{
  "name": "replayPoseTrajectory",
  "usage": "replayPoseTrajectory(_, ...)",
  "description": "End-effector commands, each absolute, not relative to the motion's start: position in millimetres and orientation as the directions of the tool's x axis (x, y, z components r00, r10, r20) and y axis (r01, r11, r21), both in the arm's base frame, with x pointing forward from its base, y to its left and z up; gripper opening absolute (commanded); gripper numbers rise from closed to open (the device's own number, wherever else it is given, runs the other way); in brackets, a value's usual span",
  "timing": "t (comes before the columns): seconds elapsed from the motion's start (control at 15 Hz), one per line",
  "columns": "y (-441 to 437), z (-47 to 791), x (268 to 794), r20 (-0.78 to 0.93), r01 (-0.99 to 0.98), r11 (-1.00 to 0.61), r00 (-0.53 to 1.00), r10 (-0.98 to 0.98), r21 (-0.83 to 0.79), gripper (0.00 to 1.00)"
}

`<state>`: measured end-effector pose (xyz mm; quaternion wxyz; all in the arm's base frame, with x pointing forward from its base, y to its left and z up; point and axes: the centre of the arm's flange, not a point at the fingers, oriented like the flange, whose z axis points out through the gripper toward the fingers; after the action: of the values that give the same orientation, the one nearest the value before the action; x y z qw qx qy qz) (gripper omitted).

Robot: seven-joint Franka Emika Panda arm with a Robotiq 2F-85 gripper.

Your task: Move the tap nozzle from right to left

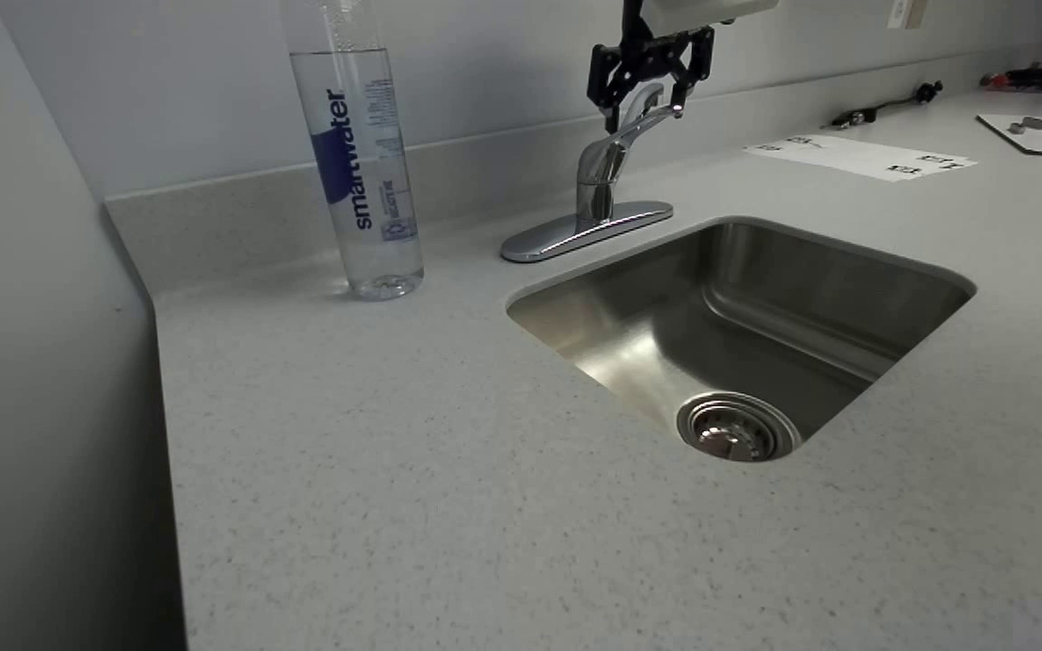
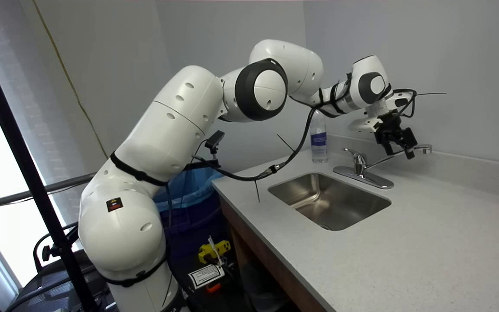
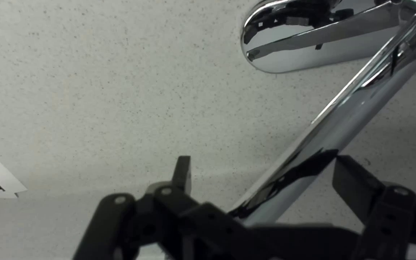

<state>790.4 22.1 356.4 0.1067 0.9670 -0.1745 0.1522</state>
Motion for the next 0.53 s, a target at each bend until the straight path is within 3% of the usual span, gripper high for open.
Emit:
replayPoseTrajectory(0.0, 17, 351, 801, 0.371, -0.391, -0.909, 0.873, -0.315, 0.147, 1.0)
replayPoseTrajectory(0.47, -3, 340, 780, 0.34, -0.353, -0.912, 0.901, -0.271, 0.21, 1.0)
